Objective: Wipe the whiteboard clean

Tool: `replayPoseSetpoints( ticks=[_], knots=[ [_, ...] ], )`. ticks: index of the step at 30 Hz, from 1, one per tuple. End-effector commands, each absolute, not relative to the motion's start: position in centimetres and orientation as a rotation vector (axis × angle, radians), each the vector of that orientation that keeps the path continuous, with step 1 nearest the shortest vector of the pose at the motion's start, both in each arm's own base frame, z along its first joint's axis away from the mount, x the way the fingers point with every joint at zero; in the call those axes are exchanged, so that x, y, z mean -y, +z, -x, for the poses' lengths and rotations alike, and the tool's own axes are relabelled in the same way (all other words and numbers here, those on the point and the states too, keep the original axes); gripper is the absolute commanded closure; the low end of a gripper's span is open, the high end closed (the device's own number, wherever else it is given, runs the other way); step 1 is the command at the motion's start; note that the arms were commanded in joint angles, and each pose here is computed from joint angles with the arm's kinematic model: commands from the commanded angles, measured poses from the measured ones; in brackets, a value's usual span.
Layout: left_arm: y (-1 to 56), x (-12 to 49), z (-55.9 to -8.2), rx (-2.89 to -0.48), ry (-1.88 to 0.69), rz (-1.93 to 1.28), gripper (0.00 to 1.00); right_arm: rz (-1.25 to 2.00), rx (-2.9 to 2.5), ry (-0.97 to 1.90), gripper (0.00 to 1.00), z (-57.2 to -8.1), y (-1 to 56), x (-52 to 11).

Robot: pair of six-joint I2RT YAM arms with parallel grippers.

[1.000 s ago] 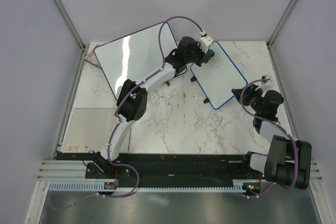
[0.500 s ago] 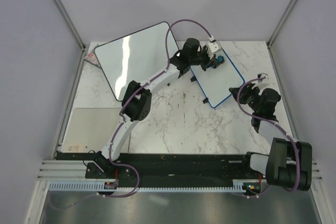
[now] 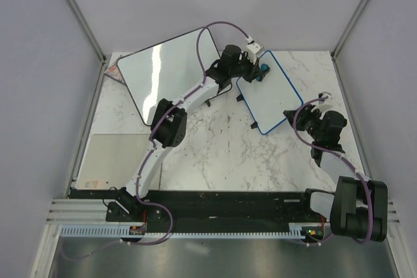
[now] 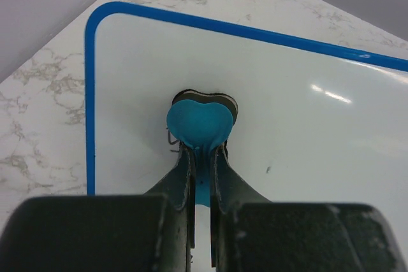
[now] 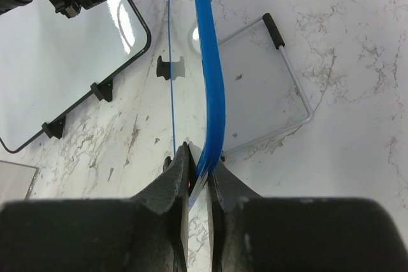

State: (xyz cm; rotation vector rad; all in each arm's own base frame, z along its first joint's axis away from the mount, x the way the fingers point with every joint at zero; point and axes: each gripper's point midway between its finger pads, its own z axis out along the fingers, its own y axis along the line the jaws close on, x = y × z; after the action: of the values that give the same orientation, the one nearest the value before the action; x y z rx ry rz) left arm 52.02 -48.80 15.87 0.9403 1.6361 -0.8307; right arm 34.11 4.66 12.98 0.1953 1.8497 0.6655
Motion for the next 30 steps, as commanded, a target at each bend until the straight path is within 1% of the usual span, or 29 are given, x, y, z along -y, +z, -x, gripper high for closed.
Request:
replayPoseSetpoints(
  ticks=[1, 9, 16, 18, 19, 22, 25, 29, 30],
  knots=[
    [11.1, 46.7, -53.9, -1.879, -0.752, -0.72, 0.98, -0.108, -1.963, 0.636, 1.0, -32.4, 9.8, -5.4],
    [9.5, 45.8, -53.8, -2.015, -0.765, -0.569, 0.98, -0.107, -1.96, 0.635, 1.0, -32.4, 9.9, -5.4],
    [7.8, 46.2, -52.2, -2.133, -0.883, -0.459, 0.98, -0.108, -1.961, 0.634, 1.0, -32.4, 9.8, -5.4],
    [7.2, 46.9, -51.4, -2.155, -0.951, -0.433, 0.98, -0.108, -1.96, 0.634, 1.0, -32.4, 9.9, -5.4],
    [7.2, 47.8, -50.4, -2.151, -1.023, -0.471, 0.98, -0.108, -1.96, 0.634, 1.0, -32.3, 9.8, -5.4],
    [7.6, 50.4, -48.3, -2.095, -1.096, -0.572, 0.98, -0.106, -1.961, 0.634, 1.0, -32.4, 9.8, -5.4],
    [8.6, 52.9, -46.2, -2.025, -1.109, -0.671, 0.98, -0.105, -1.962, 0.634, 1.0, -32.4, 9.8, -5.4],
    [10.2, 55.3, -43.5, -1.929, -1.055, -0.814, 0.98, -0.107, -1.963, 0.637, 1.0, -32.4, 9.8, -5.5],
    [10.1, 56.3, -42.0, -1.914, -1.045, -0.861, 0.98, -0.107, -1.963, 0.637, 1.0, -32.4, 9.8, -5.4]
  ],
)
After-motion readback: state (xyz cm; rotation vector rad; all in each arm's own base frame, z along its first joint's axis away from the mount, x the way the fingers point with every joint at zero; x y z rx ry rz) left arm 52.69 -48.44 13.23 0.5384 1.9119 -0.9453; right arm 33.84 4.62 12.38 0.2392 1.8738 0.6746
